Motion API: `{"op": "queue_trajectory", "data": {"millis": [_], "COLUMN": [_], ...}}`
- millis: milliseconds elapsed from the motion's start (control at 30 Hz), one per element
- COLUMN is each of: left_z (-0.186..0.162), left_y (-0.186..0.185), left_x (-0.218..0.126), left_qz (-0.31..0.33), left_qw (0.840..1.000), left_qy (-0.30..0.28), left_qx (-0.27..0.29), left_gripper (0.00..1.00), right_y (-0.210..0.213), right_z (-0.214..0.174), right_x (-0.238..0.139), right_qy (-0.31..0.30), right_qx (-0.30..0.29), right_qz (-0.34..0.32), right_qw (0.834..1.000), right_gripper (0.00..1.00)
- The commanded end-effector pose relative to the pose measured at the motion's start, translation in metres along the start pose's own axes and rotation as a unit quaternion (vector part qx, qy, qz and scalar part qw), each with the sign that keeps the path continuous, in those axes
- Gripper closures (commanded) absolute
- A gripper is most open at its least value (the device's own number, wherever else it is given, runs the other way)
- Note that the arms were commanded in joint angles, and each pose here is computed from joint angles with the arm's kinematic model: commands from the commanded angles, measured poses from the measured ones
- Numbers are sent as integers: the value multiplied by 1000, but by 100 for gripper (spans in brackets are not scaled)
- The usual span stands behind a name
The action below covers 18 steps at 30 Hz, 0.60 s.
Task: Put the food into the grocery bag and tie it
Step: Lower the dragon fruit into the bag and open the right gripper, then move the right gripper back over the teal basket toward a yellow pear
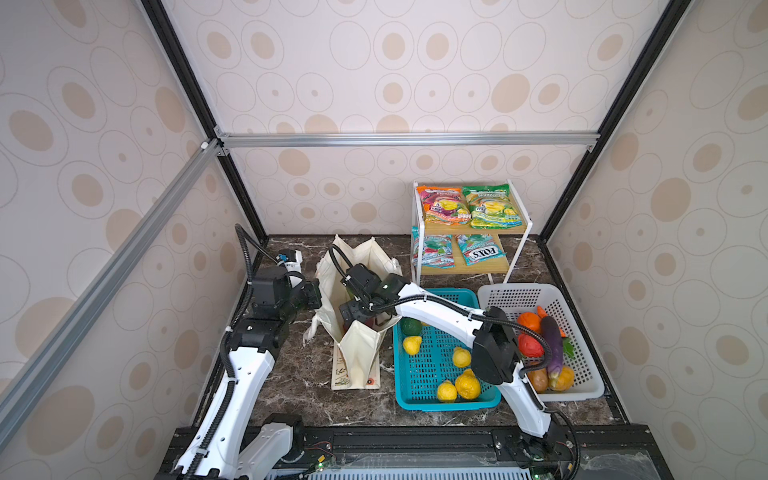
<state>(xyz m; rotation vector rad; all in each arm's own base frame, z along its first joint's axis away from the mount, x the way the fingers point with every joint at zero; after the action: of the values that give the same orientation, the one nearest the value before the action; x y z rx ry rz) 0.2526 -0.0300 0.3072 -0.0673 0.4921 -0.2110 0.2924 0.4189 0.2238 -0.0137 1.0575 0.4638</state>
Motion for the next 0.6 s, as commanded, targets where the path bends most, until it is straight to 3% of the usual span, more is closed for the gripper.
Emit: {"op": "queue_trajectory", "data": {"millis": [0, 433, 567], "left_z": [10, 14, 13], "left_y": [1, 0, 0], "left_x": [-10, -11, -12], "left_qz": [11, 10, 10], "left_qw": [1000, 1000, 999], "left_qy": [-22, -27, -31], "left_qx": [3, -2, -2], "left_gripper": [100, 100, 100], "right_y": [6, 0, -11], "right_z": [18, 37, 34], "right_x": [-60, -168, -205], "right_qy": [-51, -142, -175], "right_qx": [-11, -25, 22], "right_qz": [16, 54, 64], "right_qw": [998, 988, 982], "right_gripper": [0, 0, 0]}}
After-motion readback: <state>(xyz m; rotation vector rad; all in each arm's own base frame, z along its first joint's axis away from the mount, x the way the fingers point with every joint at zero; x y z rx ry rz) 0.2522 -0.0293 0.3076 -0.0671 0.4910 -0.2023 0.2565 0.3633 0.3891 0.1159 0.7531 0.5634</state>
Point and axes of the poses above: each gripper's point midway between its finger pads, its own x axis out along the fingers, its own y axis along the line the jaws close on, z = x × y, the point moved 9 cm from there along -x, back along the fingers, and after that the axes turned 12 degrees about x, right-handed, at the moved point
